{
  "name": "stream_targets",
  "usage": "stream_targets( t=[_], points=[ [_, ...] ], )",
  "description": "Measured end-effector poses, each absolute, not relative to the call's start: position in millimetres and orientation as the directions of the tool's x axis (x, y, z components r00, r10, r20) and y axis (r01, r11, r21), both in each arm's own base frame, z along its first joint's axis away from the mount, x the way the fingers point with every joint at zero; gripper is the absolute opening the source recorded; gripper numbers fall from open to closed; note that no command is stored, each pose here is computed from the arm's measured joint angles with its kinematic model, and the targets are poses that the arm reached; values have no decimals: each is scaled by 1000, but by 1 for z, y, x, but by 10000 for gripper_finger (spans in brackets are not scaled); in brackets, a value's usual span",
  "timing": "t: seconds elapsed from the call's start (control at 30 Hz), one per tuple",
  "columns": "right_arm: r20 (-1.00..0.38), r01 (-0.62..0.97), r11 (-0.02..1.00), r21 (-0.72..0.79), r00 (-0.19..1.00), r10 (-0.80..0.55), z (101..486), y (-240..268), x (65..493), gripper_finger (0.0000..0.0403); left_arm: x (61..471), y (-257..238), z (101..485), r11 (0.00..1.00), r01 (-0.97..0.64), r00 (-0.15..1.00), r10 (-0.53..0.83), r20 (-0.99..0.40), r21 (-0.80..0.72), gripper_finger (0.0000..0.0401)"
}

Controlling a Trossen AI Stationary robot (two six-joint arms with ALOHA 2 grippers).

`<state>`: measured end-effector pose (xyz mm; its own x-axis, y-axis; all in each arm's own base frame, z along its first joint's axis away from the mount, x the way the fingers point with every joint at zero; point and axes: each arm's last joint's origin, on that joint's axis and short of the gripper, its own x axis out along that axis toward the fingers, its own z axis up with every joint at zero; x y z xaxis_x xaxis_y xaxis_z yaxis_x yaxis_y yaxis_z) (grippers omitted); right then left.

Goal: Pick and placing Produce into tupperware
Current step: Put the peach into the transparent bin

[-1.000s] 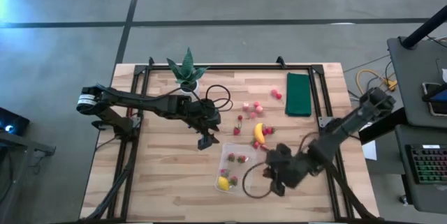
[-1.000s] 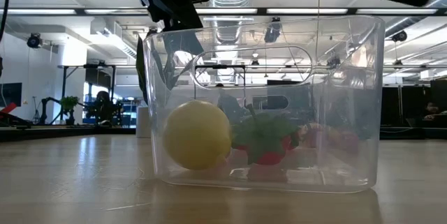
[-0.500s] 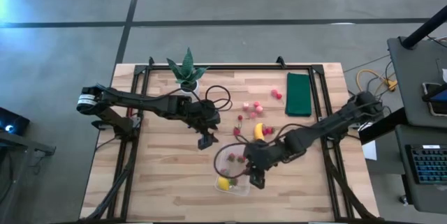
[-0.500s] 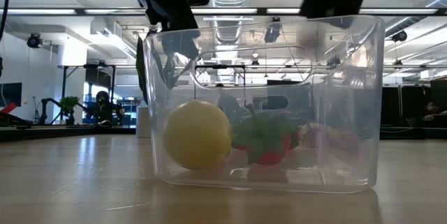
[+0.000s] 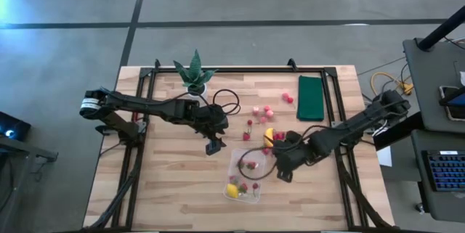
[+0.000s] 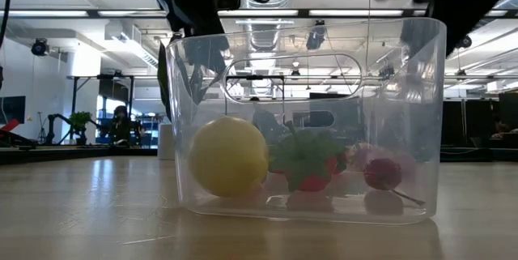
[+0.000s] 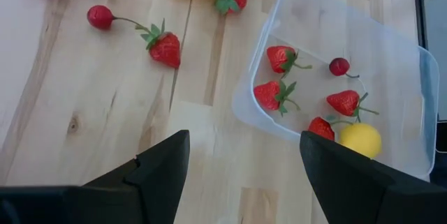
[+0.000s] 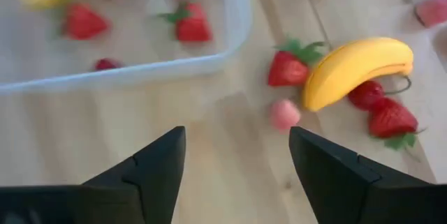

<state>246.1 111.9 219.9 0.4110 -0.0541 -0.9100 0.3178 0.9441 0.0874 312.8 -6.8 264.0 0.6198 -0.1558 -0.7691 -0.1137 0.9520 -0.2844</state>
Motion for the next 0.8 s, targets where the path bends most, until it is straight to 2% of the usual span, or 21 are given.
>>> stream_targets(
  t=[0.3,0.53,0.8],
  points=[
    [-917,379,925,22,376,-132,167,90,232,236,313,-7,264,953,-112,621,-154,-768,-282,258],
    [-897,397,916,63,425,-123,153,82,235,235,313,-6,265,955,-132,630,-125,-767,-264,258],
    [-900,351,935,42,421,-117,142,83,241,235,314,-6,265,955,-134,636,-123,-762,-266,258]
  ],
)
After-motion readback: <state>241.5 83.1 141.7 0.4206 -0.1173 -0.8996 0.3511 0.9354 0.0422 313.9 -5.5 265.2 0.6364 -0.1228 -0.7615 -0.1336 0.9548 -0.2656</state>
